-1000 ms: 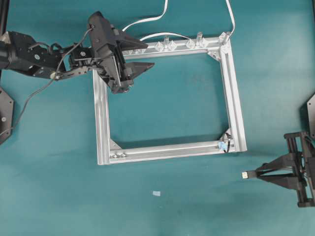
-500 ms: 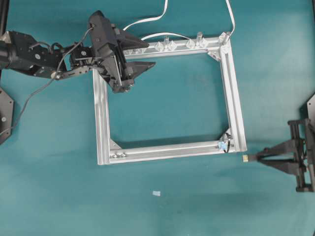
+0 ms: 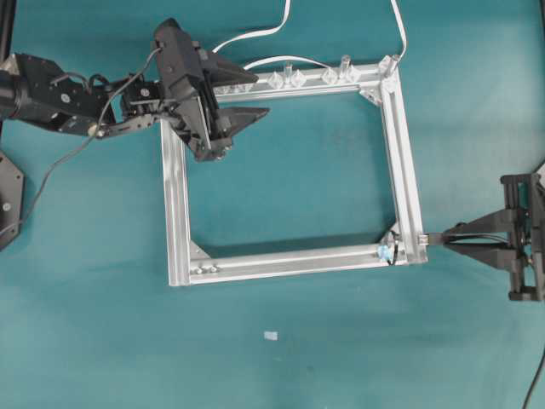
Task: Insert the wire through the string loop located on the right side.
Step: 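Swing the plug left toward the zip-tie loop at the frame corner, then push the USB plug through the black zip-tie loop with the right gripper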
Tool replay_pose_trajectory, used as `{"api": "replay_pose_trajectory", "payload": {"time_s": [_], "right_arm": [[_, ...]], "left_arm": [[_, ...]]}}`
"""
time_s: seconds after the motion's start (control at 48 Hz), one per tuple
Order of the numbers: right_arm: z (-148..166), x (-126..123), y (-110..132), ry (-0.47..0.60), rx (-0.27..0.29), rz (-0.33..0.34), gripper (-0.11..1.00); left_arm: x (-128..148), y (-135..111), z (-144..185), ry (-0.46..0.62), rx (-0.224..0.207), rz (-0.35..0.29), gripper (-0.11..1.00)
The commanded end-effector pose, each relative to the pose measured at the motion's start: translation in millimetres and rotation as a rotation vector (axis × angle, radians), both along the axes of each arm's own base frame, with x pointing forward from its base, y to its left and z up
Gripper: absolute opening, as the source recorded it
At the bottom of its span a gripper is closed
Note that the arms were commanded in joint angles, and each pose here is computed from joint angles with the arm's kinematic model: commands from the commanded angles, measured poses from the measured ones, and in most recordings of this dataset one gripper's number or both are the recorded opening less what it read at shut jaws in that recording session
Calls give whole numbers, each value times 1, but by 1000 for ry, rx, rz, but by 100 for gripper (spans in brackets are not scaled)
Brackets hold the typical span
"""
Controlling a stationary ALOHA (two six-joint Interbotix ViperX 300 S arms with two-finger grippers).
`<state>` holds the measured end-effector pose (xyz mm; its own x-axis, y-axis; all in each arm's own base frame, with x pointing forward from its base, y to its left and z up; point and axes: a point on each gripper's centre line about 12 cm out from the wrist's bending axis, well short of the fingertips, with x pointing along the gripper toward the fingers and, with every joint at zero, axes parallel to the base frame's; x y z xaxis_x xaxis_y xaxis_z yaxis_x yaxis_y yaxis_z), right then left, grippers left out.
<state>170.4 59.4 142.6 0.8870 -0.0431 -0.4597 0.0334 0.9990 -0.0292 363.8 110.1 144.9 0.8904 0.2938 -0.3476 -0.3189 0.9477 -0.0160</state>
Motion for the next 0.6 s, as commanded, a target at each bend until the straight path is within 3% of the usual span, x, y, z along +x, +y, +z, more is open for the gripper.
{"api": "replay_pose_trajectory", "payload": {"time_s": [0.0,0.083,0.312,0.583], "right_arm": [[2,0,-3,8,40,2,20],[3,-1,-4,8,62,9,20],[3,-1,-7,17,31,31,20],[2,0,-9,36,44,30,20]], "left_arm": [[4,0,16,-47,14,-3,69],[4,0,15,-44,14,-3,69],[4,0,14,-41,13,-3,69],[4,1,14,-41,14,-2,69]]}}
